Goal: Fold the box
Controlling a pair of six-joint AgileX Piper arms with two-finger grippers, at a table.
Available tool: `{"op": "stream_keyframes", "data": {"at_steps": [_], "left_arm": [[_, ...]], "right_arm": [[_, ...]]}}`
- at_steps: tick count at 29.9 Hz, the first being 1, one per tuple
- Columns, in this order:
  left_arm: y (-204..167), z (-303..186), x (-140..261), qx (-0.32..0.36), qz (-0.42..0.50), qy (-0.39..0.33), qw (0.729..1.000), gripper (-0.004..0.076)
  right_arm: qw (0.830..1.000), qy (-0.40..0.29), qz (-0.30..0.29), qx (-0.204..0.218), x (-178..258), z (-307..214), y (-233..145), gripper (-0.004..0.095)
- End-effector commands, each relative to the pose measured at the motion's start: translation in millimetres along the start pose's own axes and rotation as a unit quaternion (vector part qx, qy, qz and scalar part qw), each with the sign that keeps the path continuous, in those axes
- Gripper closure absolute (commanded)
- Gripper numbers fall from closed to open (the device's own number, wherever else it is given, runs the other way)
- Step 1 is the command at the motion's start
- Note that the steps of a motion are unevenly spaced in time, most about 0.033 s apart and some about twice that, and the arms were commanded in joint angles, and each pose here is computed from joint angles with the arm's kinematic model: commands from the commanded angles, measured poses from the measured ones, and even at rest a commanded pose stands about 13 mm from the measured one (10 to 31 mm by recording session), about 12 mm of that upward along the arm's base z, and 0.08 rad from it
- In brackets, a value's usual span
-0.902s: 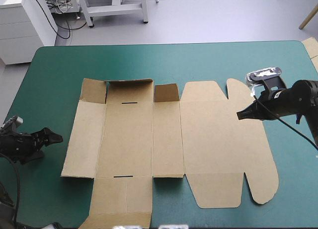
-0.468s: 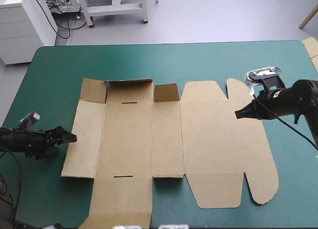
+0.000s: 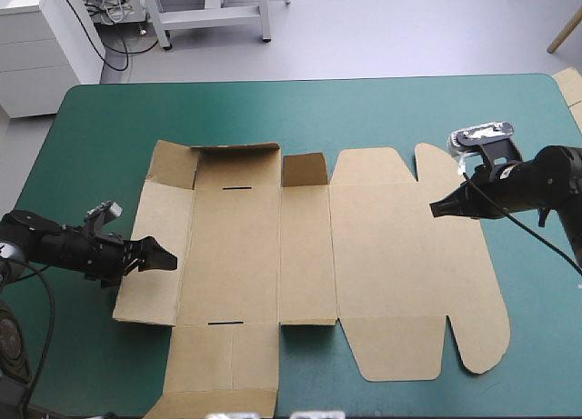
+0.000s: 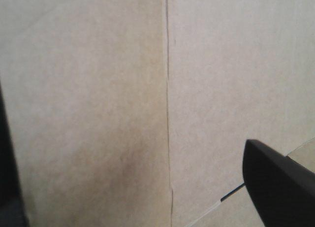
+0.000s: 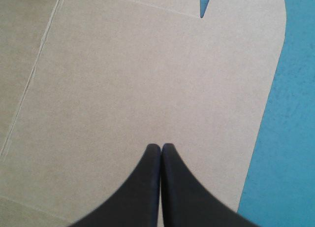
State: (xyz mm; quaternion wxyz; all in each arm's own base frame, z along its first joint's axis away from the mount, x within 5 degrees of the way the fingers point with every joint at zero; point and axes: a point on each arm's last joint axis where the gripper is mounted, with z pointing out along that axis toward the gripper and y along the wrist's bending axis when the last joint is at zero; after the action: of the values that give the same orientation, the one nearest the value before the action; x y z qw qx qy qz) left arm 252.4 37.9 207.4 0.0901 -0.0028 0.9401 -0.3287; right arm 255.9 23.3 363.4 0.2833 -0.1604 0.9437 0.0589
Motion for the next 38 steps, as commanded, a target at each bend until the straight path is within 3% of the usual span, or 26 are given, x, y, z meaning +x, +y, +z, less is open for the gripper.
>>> {"op": "stream_keyframes", "data": {"at_steps": [1,6,9,23,34,38], "left_arm": [[-20,-2,-3,0.034,0.017,-0.003,0.999,0.0069],[-25,2,-3,0.036,0.035,0.005,0.999,0.0077],[-25,2,-4,0.036,0.034,0.002,0.999,0.0146],[-24,2,-8,0.026,0.028,-0.022,0.999,0.0733],[-26,0,-12,0.031,0.042,-0.034,0.998,0.0731],[-31,-9,-21,0.029,0.061,-0.044,0.997,0.0731]], "right_arm": [[0.999,-0.047,-0.001,0.008,-6,-17,1,0.0928],[0.999,-0.047,-0.001,0.008,-6,-17,1,0.0928],[0.999,-0.047,-0.001,0.008,-6,-17,1,0.0928],[0.999,-0.047,-0.001,0.008,-6,-17,1,0.0928],[0.999,-0.053,-0.004,0.011,-5,-21,2,0.0928],[0.996,-0.083,-0.013,0.025,-2,-40,5,0.0928]]}}
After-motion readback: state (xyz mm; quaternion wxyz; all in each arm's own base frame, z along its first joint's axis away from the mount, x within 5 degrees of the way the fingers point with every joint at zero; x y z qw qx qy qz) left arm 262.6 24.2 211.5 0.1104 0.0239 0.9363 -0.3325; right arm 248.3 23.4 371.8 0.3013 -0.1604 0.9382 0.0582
